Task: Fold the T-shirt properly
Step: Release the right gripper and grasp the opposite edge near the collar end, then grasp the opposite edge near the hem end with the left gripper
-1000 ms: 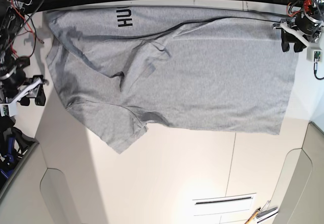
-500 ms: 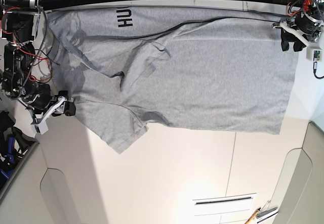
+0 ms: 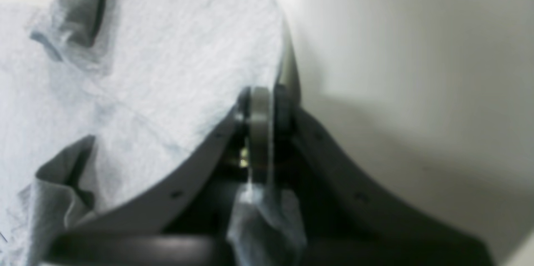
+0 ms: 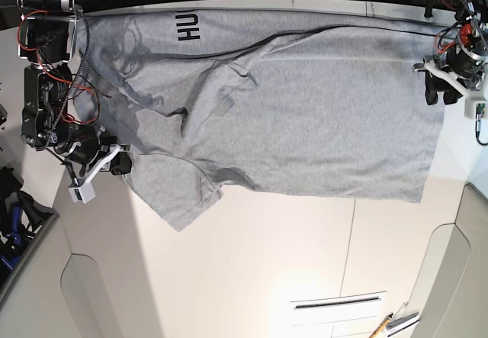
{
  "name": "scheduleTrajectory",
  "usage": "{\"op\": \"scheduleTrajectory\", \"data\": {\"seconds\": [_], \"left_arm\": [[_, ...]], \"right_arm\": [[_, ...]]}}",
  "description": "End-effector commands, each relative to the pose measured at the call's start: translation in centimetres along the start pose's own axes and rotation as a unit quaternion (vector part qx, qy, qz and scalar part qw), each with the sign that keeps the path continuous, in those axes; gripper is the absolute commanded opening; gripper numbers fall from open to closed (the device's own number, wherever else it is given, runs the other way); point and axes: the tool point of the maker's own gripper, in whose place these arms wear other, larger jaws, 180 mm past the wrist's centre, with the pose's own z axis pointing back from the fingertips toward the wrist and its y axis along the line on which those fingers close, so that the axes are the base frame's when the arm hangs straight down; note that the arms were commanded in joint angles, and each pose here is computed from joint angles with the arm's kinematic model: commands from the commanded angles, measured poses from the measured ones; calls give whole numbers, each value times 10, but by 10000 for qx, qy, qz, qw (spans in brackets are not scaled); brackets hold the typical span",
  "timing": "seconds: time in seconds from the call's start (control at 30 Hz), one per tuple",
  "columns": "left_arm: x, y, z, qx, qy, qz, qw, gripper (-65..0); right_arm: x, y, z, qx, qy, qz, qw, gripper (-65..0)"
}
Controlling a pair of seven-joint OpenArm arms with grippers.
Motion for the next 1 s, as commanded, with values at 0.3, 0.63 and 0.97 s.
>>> {"op": "scheduleTrajectory", "data": {"seconds": [0.3, 0.63, 0.97], "left_arm": [[118, 61, -76, -150, -835, 1100, 9903, -344], [167, 57, -138, -124, -567, 901, 9942, -263], [129, 15, -179, -172, 37, 763, 9969, -263]], "right_arm": [[-9, -8, 2, -171, 312, 115, 9993, -650], [-9, -8, 2, -170, 313, 114, 9993, -650], [-9, -8, 2, -170, 313, 114, 9993, -650]]}}
